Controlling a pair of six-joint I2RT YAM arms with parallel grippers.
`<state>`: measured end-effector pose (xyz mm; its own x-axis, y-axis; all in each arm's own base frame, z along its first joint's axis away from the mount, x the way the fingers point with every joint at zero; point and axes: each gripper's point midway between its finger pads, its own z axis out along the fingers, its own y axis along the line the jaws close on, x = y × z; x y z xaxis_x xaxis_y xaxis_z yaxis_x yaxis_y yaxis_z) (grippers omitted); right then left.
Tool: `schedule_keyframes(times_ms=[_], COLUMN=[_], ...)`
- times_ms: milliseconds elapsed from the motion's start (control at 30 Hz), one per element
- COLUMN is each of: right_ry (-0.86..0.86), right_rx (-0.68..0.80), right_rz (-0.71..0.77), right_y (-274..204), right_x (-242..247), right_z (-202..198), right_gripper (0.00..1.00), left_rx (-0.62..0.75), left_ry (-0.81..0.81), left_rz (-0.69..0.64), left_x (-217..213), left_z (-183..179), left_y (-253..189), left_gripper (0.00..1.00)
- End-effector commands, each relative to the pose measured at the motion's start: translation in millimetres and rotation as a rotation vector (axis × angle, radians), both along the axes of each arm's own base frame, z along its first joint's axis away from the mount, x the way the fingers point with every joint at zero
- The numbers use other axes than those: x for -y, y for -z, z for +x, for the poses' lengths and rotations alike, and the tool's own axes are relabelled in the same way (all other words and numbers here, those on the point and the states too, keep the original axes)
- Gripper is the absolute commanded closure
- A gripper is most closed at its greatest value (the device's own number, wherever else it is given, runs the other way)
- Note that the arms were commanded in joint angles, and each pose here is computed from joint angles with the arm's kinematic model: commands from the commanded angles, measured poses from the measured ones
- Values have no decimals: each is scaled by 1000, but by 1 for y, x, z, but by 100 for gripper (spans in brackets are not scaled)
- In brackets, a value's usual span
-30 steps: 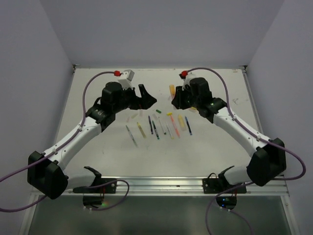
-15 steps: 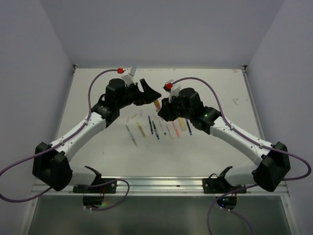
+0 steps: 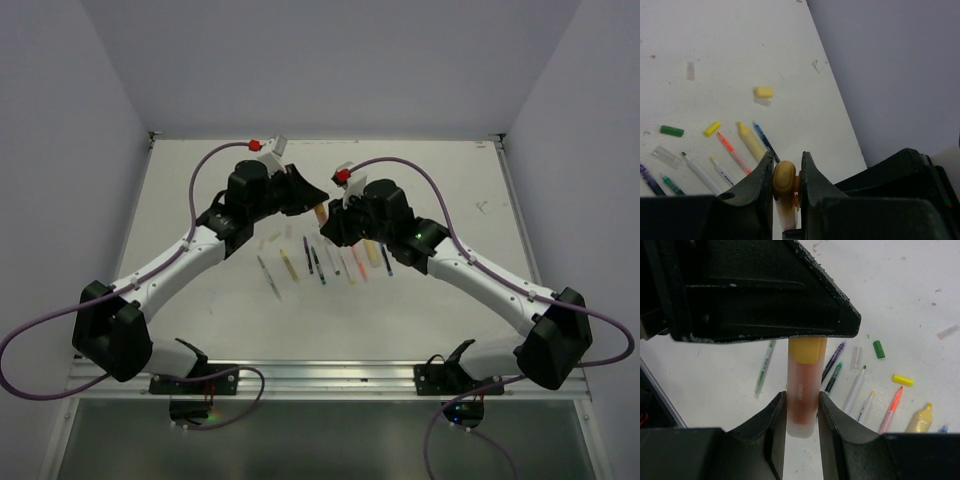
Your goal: Open the pen caps
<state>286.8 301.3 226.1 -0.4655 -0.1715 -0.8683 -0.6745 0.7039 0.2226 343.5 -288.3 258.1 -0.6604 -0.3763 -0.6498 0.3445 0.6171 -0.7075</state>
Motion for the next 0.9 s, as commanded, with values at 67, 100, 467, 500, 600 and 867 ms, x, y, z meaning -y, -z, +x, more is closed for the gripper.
schedule_keyframes(times_ms=[67,100,467,500,600,867], right_ry=[-8,-19,-189,-219,-280,-429], right_rx=[63,59,30,22,-1,-26], right_rz=[50,56,158,171,234,306], right_y=[-25,-27,-58,-60,-68,-79], right_x=[-10,-11,-7,-8,-4,-15], right_z=[8,5,-10,-14,-17,-27], right_gripper=[100,100,34,33,32,32], left_rx=[101,114,305,328,390,488], left_ry=[-2,1,144,168,225,319], left_rz=[-13,-15,-18,-26,-52,-141], left_x=[4,3,-6,-8,-10,-10], left_z=[8,8,-13,-16,-26,-44], left_y=[-31,-33,-56,-59,-69,-87], left_gripper=[100,100,100,100,100,100])
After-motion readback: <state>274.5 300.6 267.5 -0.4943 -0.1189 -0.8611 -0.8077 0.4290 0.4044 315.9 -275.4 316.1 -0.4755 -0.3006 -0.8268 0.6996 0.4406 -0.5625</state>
